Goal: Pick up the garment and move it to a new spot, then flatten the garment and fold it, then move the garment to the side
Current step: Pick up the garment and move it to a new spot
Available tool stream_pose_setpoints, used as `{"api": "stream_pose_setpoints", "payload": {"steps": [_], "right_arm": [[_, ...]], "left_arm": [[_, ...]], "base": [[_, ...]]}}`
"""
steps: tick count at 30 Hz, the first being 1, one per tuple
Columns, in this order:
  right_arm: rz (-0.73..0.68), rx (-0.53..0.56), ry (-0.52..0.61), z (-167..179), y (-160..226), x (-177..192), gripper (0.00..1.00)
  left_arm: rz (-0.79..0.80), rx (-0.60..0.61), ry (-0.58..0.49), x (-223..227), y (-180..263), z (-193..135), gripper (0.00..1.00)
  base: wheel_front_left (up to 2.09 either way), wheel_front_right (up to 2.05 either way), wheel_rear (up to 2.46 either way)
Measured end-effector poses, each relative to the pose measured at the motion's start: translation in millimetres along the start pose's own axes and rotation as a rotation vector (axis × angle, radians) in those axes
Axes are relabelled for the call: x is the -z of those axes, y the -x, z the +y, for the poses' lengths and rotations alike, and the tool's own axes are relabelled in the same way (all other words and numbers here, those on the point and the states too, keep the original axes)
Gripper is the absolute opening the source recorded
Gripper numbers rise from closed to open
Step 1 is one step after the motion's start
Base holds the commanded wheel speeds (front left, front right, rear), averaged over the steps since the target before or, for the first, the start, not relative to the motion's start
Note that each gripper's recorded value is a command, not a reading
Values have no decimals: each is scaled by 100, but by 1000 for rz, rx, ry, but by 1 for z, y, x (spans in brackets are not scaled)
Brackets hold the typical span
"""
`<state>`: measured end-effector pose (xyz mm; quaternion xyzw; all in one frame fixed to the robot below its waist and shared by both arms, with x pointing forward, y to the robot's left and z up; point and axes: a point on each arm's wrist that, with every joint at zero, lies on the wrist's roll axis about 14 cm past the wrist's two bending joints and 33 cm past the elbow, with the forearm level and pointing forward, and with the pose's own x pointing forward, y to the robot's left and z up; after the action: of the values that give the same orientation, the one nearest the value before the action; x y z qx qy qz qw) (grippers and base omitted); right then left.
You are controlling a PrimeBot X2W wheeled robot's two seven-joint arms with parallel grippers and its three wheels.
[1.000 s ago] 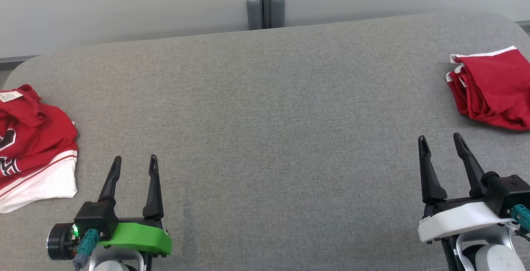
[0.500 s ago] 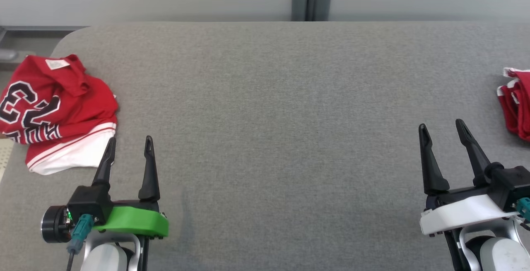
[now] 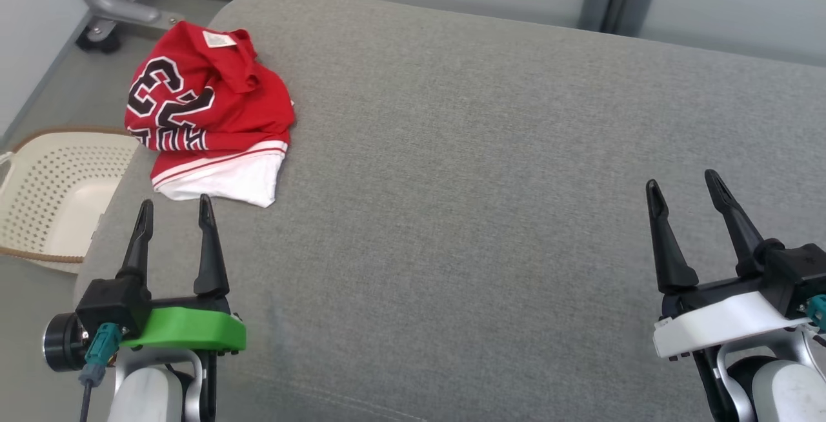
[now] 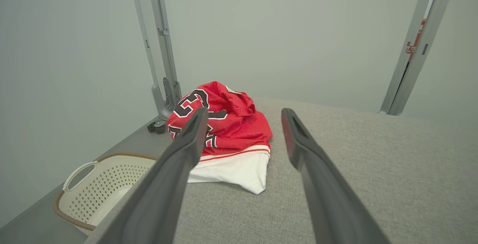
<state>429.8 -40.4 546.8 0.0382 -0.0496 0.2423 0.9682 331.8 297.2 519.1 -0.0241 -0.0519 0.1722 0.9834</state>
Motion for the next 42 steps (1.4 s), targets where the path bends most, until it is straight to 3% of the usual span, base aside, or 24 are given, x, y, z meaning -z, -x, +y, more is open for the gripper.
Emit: {"api": "stream_pose_setpoints", "payload": {"steps": [7, 16, 24, 33, 34, 35, 36, 42], "right_arm": [[11, -63, -15, 15, -20, 8, 100], [23, -81, 8, 0, -49, 20, 100], [91, -55, -26, -20, -60, 62, 100], [141, 10, -27, -49, -55, 91, 100], [141, 16, -28, -51, -55, 92, 100], [143, 21, -30, -52, -53, 93, 100], [148, 27, -30, -54, -52, 95, 100], [125, 48, -27, -57, -48, 86, 100]], "left_arm": [[-8, -64, -12, -5, 0, 20, 100], [5, -31, -19, 2, -56, 10, 100], [286, -9, -26, 96, -92, 3, 100], [611, -21, -13, 186, -86, -1, 100], [624, -22, -14, 189, -88, -1, 91], [628, -21, -12, 191, -90, -2, 13], [630, -21, -12, 192, -91, -1, 0], [567, -25, -3, 173, -99, 4, 0]], "base": [[0, 0, 0], [0, 0, 0], [0, 0, 0], [0, 0, 0], [0, 0, 0], [0, 0, 0], [0, 0, 0], [0, 0, 0]]}}
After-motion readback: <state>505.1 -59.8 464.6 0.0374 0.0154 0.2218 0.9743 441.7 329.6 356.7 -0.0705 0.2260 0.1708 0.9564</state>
